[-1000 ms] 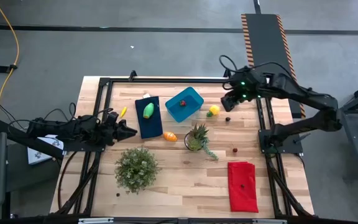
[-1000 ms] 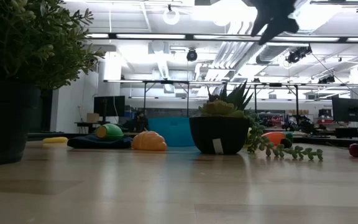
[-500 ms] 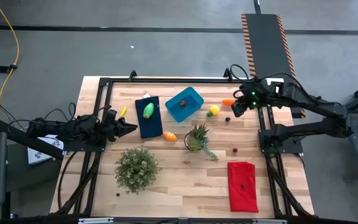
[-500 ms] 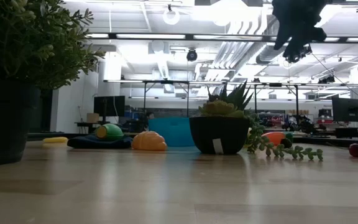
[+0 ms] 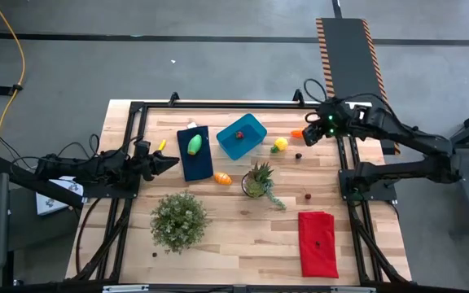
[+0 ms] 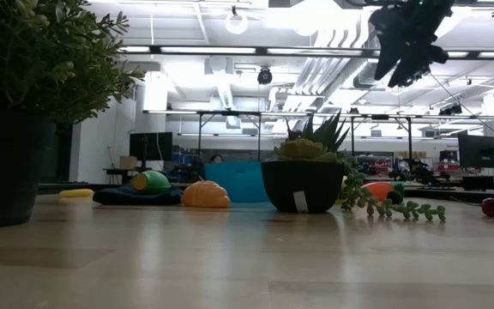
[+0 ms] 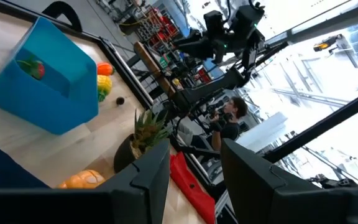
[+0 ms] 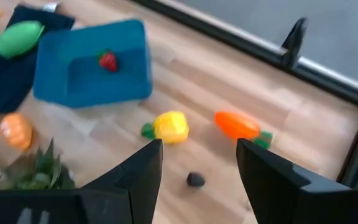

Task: Pick and placing Produce into tupperware
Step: Put the orange carrot into the blue bin

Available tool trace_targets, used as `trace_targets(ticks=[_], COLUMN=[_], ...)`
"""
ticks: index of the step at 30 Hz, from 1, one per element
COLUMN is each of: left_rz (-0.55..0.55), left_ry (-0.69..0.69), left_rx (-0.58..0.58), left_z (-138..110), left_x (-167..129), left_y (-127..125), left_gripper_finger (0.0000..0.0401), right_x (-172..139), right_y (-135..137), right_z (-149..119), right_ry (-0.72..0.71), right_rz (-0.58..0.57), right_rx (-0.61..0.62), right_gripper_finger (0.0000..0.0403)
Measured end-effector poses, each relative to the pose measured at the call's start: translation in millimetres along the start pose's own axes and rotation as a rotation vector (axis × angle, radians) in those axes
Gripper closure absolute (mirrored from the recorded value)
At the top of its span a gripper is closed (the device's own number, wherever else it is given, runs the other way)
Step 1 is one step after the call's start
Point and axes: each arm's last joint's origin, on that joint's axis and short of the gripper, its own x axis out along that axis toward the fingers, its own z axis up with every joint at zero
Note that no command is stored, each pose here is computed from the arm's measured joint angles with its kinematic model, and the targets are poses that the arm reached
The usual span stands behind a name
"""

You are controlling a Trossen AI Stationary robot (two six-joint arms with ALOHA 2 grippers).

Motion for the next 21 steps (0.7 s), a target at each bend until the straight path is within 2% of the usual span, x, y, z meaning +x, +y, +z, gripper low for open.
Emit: trace_targets(ticks=[3,6,16,21], left_rz=[-0.001,-0.001,-0.001,-0.001], left_ry=[-0.001,0.000,0.000,0.000], left_rx=[-0.003,-0.004,-0.002,0.000], left_z=[0.1,0.0,0.1,0.0], left_x=[0.0,0.0,0.0,0.0], left_y=[-0.1,-0.1,-0.1,0.0], left_gripper_finger=[0.0270,0.0270,0.0270,0.0270], right_x=[4.0,10.7,49.8,58.6], right_y=[-5.1,-9.3,-18.2,-22.8], right_z=[6.2,10.7,17.7,20.7], right_ry=[-0.022,-0.009,0.188,0.232], right_rz=[-0.024,-0.047,-0.084,-0.086], right_rx=[0.017,-0.028,-0.124,-0.161], right_gripper_finger=[0.0206,0.0206,0.0206,0.0206])
